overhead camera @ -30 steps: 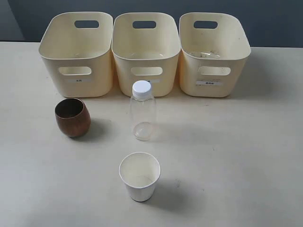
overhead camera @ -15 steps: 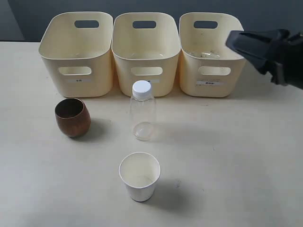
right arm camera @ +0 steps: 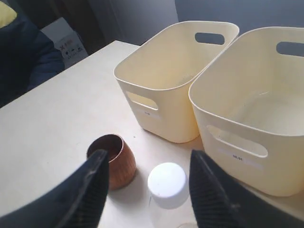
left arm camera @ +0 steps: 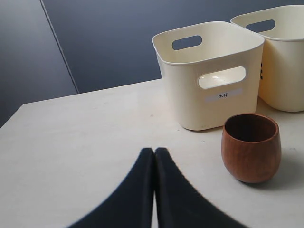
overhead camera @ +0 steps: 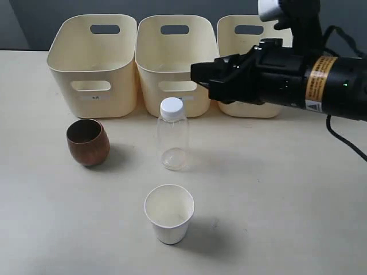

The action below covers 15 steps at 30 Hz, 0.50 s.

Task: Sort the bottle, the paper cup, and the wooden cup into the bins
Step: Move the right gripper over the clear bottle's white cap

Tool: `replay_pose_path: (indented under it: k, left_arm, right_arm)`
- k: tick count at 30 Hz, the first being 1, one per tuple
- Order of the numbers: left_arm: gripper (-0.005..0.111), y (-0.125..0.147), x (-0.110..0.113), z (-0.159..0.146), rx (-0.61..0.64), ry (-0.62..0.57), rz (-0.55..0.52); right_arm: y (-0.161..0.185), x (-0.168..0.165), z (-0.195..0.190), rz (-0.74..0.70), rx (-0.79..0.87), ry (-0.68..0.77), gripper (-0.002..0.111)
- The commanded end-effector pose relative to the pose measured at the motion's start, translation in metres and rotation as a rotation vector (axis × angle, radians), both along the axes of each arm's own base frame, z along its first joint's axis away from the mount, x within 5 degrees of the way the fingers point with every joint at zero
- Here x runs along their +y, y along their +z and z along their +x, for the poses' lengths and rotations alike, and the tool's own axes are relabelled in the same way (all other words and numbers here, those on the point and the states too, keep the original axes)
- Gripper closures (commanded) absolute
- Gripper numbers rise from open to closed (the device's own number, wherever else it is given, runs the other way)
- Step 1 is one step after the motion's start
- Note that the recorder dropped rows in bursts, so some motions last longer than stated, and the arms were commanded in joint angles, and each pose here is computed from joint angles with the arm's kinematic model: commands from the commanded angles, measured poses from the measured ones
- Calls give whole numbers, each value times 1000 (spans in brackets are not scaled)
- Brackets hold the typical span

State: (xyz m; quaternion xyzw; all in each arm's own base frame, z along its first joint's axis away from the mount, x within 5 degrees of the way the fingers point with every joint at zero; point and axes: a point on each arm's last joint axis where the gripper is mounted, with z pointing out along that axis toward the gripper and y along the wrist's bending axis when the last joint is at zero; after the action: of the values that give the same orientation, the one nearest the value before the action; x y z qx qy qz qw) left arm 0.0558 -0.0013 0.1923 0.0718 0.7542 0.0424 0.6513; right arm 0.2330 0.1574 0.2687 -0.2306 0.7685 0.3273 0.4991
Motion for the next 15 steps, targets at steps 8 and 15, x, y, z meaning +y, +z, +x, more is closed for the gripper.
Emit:
replay_pose_path:
  k: [8, 15]
  left_arm:
    - [107, 0, 0, 0, -4, -3, -1]
    - [107, 0, 0, 0, -4, -3, -1]
  right_arm:
    - [-32, 29, 20, -97, 71, 23, 34]
    - [-46, 39, 34, -106, 114, 12, 35]
